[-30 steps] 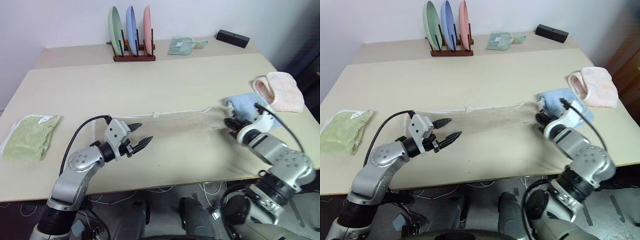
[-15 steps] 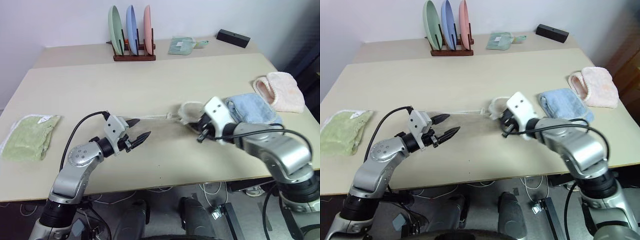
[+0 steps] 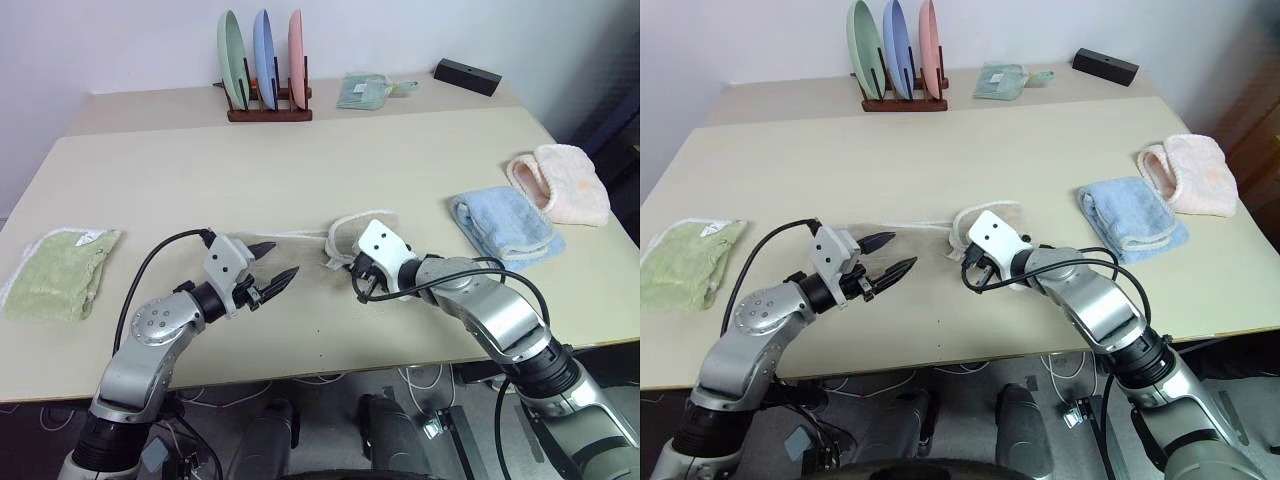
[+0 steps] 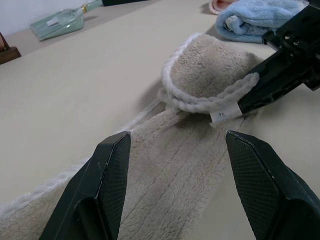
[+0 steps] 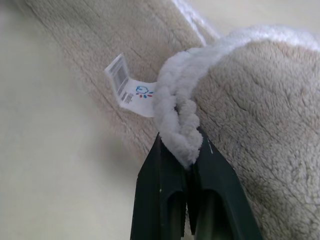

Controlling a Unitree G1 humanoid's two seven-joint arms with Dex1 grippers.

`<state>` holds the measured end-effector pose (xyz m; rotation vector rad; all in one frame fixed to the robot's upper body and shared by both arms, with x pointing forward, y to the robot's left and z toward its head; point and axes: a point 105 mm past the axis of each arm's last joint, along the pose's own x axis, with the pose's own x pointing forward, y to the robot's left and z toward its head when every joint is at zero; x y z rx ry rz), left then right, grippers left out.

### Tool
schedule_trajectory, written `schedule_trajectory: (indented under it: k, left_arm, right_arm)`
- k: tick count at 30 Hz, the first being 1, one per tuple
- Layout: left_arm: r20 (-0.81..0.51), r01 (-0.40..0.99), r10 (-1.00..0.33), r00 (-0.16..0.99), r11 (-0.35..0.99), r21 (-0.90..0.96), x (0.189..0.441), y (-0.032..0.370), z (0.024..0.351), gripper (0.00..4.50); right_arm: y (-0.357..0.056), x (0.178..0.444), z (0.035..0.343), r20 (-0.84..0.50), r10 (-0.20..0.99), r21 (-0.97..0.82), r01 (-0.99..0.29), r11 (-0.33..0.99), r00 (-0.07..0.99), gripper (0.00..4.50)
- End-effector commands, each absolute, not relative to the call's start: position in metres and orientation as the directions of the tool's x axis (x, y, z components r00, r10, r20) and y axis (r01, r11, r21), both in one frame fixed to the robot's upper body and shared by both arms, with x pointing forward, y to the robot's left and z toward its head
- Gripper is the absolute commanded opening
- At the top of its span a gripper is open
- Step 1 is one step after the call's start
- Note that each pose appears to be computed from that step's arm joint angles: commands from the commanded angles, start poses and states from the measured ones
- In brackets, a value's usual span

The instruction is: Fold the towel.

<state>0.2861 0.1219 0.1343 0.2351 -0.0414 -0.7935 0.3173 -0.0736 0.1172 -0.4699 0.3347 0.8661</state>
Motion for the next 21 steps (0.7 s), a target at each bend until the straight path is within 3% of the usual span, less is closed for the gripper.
schedule_trajectory:
  k: [1, 7, 11, 14, 20, 21]
  left_arm:
    - [-0.02, 0.696, -0.716, 0.697, 0.671, 0.256, 0.286, 0.12, 0.146, 3.05]
    - [-0.024, 0.692, -0.711, 0.703, 0.675, 0.255, 0.288, 0.124, 0.146, 3.05]
    - [-0.022, 0.671, -0.687, 0.726, 0.701, 0.242, 0.289, 0.13, 0.145, 3.05]
    - [-0.022, 0.662, -0.676, 0.736, 0.714, 0.226, 0.287, 0.131, 0.143, 3.05]
    - [-0.047, 0.654, -0.659, 0.751, 0.733, 0.187, 0.276, 0.13, 0.132, 3.05]
    - [-0.049, 0.651, -0.654, 0.754, 0.737, 0.183, 0.274, 0.13, 0.13, 3.05]
  right_arm:
    - [-0.073, 0.31, 0.142, -0.392, 0.713, -0.247, -0.813, 0.527, 0.581, 1.24]
    - [-0.086, 0.295, 0.166, -0.321, 0.773, -0.274, -0.835, 0.477, 0.547, 4.11]
    - [-0.105, 0.299, 0.189, -0.201, 0.784, -0.231, -0.807, 0.544, 0.587, 4.11]
    - [-0.121, 0.325, 0.189, -0.174, 0.695, -0.22, -0.715, 0.663, 0.698, 3.13]
    - [-0.12, 0.355, 0.159, -0.198, 0.64, -0.22, -0.67, 0.709, 0.742, 0.04]
    - [-0.118, 0.358, 0.151, -0.213, 0.639, -0.209, -0.673, 0.709, 0.739, 0.04]
